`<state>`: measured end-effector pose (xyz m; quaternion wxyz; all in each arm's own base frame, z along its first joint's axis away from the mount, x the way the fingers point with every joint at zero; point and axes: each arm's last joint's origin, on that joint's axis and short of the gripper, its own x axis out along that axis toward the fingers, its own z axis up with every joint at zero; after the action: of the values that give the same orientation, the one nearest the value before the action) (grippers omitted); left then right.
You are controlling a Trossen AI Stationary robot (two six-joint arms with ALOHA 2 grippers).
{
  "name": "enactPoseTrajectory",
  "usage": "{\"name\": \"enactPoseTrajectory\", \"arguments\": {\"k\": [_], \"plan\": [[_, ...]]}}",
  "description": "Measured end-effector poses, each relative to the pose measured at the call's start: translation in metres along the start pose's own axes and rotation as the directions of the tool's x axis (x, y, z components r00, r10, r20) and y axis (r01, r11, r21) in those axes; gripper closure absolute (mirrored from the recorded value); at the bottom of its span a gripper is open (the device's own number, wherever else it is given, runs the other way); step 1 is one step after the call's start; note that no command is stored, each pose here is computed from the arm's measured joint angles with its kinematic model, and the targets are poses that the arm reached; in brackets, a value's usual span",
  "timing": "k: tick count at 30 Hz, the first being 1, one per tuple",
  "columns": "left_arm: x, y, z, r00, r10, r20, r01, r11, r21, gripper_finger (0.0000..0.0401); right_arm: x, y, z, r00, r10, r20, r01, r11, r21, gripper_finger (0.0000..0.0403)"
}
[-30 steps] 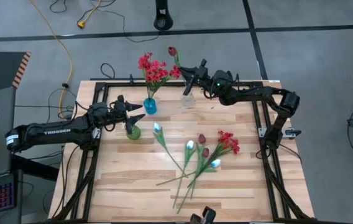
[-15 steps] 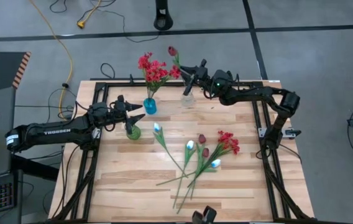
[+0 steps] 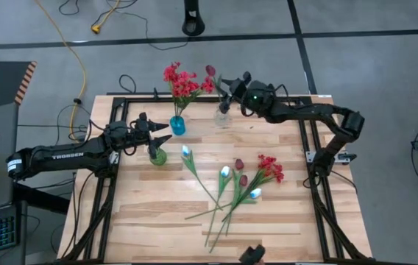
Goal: Sort flowers into vase by color
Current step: Put the top red tulip into the transparent vase, then put the top white tulip into the green vase
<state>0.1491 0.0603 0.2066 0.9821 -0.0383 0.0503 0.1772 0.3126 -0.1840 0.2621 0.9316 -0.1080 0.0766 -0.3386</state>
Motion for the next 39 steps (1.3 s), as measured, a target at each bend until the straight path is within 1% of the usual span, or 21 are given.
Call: {"name": "enactPoseTrajectory", "arguments": {"k": [2, 6, 9, 12, 14, 17, 21, 24, 27, 30, 32, 37, 39], "plan": [[0.000, 0.000, 0.000, 1.000, 0.000, 0.000, 0.000, 1.000, 0.000, 0.0189, -0.008, -0.003, 0.004, 0.998, -0.009, -0.058, 0.009, 1.000, -0.013, 0.0202], [0.000, 0.000, 0.000, 1.000, 0.000, 0.000, 0.000, 1.000, 0.000, 0.0189, -0.027, -0.009, 0.014, 0.989, 0.007, -0.145, -0.011, 0.999, -0.030, 0.0198], [0.000, 0.000, 0.001, 1.000, 0.001, 0.001, -0.001, 1.000, -0.018, 0.0189, -0.041, -0.014, 0.020, 0.980, 0.018, -0.196, -0.026, 0.999, -0.039, 0.0199], [0.000, 0.000, 0.007, 1.000, 0.002, 0.021, -0.001, 0.999, -0.037, 0.0189, -0.055, -0.016, 0.027, 0.973, 0.033, -0.229, -0.042, 0.999, -0.035, 0.0202], [0.001, 0.000, 0.011, 0.999, 0.003, 0.032, -0.002, 0.999, -0.037, 0.0189, -0.063, -0.015, 0.030, 0.968, 0.047, -0.248, -0.049, 0.999, -0.003, 0.0203], [0.001, -0.001, 0.016, 0.999, 0.003, 0.045, -0.001, 0.999, -0.032, 0.0189, -0.072, -0.011, 0.034, 0.960, 0.073, -0.272, -0.054, 0.996, 0.077, 0.0204], [0.001, -0.001, 0.021, 0.998, -0.005, 0.061, 0.007, 1.000, -0.028, 0.0189, -0.080, 0.001, 0.034, 0.943, 0.124, -0.308, -0.067, 0.980, 0.187, 0.0204], [0.001, -0.001, 0.024, 0.998, -0.011, 0.068, 0.013, 1.000, -0.027, 0.0189, -0.081, 0.018, 0.030, 0.921, 0.181, -0.345, -0.099, 0.965, 0.241, 0.0204], [0.001, -0.001, 0.024, 0.998, -0.013, 0.068, 0.015, 1.000, -0.027, 0.0189, -0.080, 0.042, 0.024, 0.884, 0.291, -0.366, -0.190, 0.938, 0.288, 0.0204], [0.001, -0.002, 0.024, 0.997, -0.022, 0.067, 0.024, 0.999, -0.030, 0.0189, -0.080, 0.073, 0.018, 0.838, 0.404, -0.366, -0.287, 0.898, 0.335, 0.0204], [0.001, -0.002, 0.024, 0.997, -0.036, 0.066, 0.039, 0.999, -0.031, 0.0189, -0.081, 0.095, 0.013, 0.813, 0.449, -0.369, -0.319, 0.875, 0.363, 0.0206], [0.001, -0.002, 0.024, 0.997, -0.041, 0.064, 0.043, 0.999, -0.032, 0.0189, -0.085, 0.152, 0.000, 0.765, 0.551, -0.332, -0.392, 0.809, 0.438, 0.0212], [0.001, -0.002, 0.024, 0.997, -0.041, 0.064, 0.043, 0.999, -0.032, 0.0189, -0.087, 0.173, -0.008, 0.749, 0.574, -0.331, -0.404, 0.791, 0.459, 0.0215]]}}
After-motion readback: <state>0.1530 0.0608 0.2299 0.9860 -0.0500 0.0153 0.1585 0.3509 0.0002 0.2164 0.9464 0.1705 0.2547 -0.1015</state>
